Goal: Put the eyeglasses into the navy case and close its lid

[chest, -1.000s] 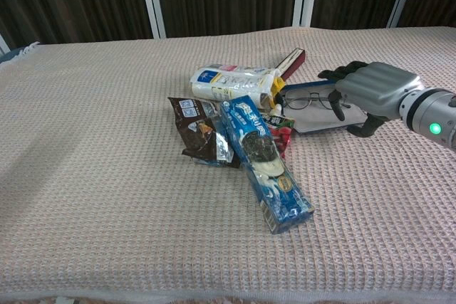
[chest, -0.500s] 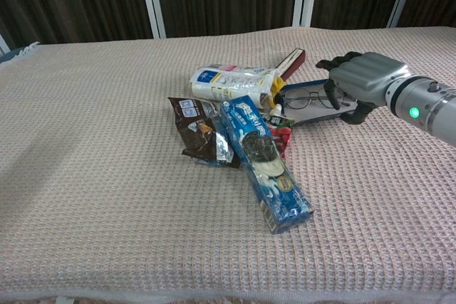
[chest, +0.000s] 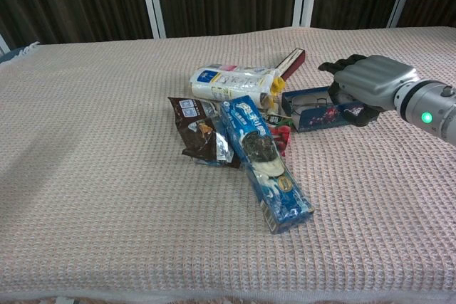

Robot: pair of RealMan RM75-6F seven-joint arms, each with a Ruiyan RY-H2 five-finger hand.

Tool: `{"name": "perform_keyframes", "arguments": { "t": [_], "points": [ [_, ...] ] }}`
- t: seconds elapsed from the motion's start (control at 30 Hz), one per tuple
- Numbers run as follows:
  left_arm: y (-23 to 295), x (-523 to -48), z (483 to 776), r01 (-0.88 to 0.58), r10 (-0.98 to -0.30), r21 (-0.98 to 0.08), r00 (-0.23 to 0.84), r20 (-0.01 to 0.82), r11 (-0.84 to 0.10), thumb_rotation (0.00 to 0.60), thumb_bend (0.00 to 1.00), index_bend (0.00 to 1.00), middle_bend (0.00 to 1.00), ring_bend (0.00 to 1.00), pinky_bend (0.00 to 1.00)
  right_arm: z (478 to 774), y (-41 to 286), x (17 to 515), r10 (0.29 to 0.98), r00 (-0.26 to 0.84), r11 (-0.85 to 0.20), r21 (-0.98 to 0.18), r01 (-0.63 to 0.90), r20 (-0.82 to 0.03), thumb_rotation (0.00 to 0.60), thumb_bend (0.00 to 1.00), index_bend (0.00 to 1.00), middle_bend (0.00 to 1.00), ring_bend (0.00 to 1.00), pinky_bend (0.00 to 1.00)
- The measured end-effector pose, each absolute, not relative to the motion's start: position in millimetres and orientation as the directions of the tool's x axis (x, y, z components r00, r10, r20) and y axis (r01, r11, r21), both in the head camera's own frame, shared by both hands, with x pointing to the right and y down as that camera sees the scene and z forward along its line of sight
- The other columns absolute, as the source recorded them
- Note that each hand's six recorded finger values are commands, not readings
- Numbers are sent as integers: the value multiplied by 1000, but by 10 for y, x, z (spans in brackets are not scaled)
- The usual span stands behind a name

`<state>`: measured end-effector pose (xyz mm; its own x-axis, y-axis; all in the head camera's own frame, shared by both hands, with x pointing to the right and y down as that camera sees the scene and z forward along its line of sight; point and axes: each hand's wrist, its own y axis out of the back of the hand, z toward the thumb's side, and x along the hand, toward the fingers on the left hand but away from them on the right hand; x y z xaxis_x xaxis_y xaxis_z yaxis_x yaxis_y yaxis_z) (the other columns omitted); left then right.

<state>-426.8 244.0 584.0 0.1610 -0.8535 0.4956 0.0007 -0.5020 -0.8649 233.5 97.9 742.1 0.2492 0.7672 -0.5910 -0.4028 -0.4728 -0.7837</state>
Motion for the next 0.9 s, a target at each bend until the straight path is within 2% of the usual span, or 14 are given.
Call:
{"name": "perform_keyframes", "arguments": {
  "t": [0.5,0.67,0.9],
  "points": [
    [2467,-4239,5864,14,-849,-861,163,503,-508,600,424,0,0,0,45,6799,1378,2788,744,341,-485,-816,-314,-574,600,635,708,90,0,0],
    [2460,-4242,5880,15,-846,-858,161,508,-513,600,424,0,0,0,45,6769,1340,2797,742,335,-505,-813,-289,-580,600,635,708,90,0,0],
    [2450,-4249,5873,10,-847,-859,159,507,-513,600,424,0,0,0,45,6911,1253,2703,715,312,-558,-780,-283,-626,600,634,708,90,0,0]
  ]
}}
